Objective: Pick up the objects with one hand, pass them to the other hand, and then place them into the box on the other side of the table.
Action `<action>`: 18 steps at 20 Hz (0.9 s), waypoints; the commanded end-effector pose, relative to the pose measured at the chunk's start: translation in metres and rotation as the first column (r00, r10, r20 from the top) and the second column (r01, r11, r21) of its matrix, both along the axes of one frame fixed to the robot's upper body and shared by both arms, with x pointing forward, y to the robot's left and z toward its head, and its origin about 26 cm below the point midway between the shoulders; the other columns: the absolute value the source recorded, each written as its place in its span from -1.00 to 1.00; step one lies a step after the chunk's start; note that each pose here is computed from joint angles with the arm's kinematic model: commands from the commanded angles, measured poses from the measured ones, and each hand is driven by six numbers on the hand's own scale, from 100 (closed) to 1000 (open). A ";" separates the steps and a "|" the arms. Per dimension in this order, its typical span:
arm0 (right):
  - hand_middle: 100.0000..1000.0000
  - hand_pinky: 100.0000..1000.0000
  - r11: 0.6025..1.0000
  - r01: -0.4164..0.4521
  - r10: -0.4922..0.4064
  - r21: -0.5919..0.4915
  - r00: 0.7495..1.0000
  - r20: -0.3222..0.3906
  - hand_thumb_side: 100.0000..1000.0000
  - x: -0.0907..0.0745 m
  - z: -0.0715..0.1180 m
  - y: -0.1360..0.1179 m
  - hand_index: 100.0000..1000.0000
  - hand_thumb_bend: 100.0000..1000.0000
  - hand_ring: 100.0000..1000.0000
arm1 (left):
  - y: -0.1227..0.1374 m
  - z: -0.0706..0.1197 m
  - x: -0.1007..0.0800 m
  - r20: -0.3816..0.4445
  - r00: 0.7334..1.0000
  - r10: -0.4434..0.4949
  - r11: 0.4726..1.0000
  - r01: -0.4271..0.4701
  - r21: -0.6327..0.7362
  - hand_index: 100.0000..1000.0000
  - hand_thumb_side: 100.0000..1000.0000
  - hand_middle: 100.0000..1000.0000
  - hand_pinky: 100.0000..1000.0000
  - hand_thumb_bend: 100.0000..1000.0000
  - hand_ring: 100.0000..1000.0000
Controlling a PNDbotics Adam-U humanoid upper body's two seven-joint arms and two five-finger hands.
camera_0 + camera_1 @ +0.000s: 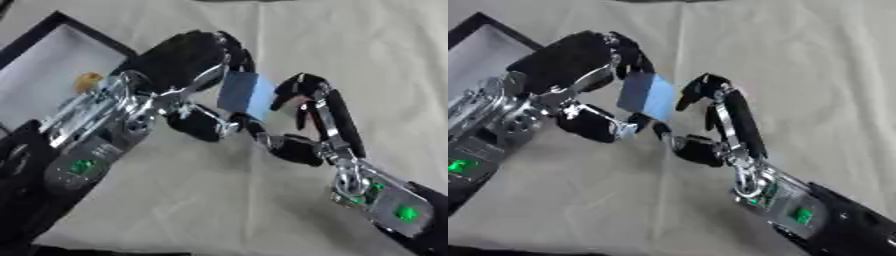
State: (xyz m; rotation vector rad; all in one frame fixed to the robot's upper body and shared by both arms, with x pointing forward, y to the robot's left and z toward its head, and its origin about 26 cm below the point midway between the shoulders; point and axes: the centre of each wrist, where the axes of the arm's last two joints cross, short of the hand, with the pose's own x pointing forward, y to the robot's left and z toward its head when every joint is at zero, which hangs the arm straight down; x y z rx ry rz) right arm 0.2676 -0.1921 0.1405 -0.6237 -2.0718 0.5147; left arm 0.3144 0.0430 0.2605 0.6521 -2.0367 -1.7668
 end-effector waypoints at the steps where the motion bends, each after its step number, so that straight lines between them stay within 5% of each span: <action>1: 0.06 -0.76 1.000 0.020 -0.020 -0.019 0.999 0.035 -1.00 0.001 0.006 -0.006 -0.19 0.02 0.10 | 0.009 0.016 -0.002 0.039 0.999 0.014 1.000 -0.013 -0.018 -0.33 -0.91 -0.41 0.45 -1.00 0.00; 18: 0.07 -0.73 0.998 0.047 -0.046 -0.029 0.998 0.048 -1.00 0.000 0.004 -0.013 -0.18 0.06 0.11 | 0.049 0.034 0.014 0.048 0.985 0.166 0.981 -0.160 -0.106 -0.32 -0.92 -0.40 0.46 -1.00 0.00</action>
